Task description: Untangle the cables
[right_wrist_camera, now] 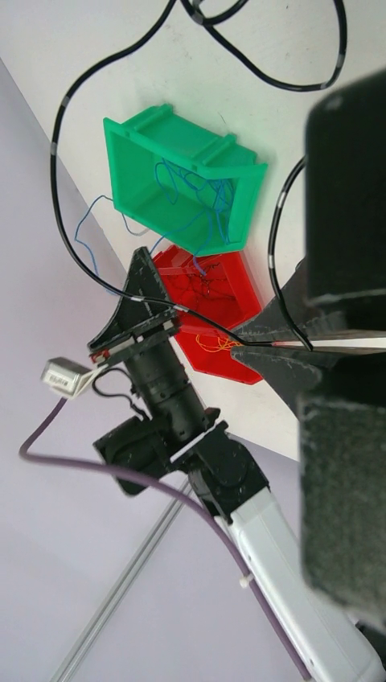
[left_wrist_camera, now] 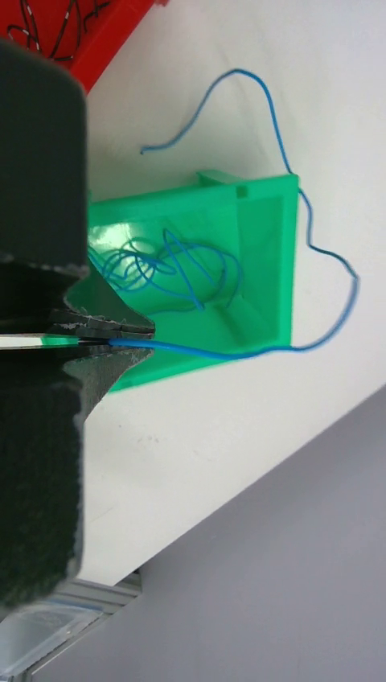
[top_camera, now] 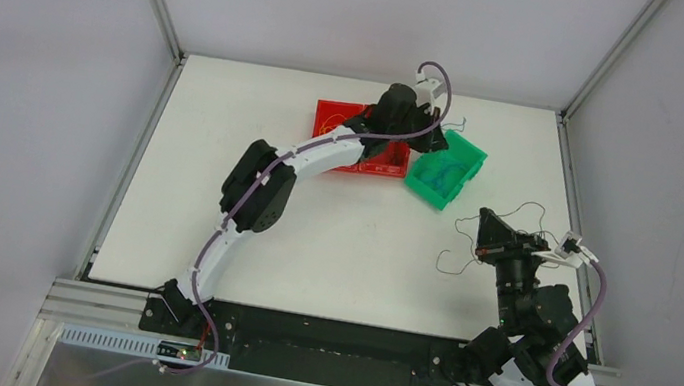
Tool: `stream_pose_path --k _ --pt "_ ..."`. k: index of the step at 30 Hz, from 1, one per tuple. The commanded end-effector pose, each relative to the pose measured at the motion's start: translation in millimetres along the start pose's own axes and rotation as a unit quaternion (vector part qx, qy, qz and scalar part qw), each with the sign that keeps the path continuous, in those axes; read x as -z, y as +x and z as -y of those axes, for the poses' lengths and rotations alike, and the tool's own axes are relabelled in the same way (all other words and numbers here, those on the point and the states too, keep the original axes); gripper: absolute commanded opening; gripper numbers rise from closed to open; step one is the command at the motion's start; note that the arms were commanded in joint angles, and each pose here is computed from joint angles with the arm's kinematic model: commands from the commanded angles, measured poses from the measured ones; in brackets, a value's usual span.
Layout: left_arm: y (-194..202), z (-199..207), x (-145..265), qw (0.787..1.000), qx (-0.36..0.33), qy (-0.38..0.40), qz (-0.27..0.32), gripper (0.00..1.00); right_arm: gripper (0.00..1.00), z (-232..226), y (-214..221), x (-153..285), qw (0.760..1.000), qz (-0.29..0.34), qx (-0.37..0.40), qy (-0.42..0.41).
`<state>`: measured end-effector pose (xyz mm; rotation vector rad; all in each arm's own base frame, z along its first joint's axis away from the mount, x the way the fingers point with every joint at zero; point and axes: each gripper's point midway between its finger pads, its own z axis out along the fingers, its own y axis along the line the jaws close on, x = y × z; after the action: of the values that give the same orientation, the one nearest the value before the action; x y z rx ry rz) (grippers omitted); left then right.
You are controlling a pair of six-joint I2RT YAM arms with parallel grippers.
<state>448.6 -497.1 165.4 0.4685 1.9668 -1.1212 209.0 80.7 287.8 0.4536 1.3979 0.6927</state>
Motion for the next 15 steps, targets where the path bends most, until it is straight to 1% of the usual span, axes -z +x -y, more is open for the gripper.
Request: stream_pose_path --k 1,4,6,10,15 --pt "-66 71 32 0.993 -0.083 0.047 0.066 0.00 0.00 -4 -10 -1 1.000 0.017 -0.010 -0.002" --pt "-68 95 41 0.987 -0.122 0.081 0.065 0.00 0.00 -4 -10 -1 1.000 0.017 -0.009 -0.002" --pt "-75 109 49 0.983 -0.135 0.101 0.075 0.00 0.00 -4 -9 -1 1.000 0.015 -0.009 -0.004" --pt "-90 129 64 0.977 -0.149 0.119 0.099 0.00 0.00 -4 -10 0 1.000 0.017 -0.009 -0.004" --pt "-98 137 70 0.977 -0.138 0.121 0.108 0.00 0.00 -4 -12 1 1.000 0.020 -0.011 -0.004"
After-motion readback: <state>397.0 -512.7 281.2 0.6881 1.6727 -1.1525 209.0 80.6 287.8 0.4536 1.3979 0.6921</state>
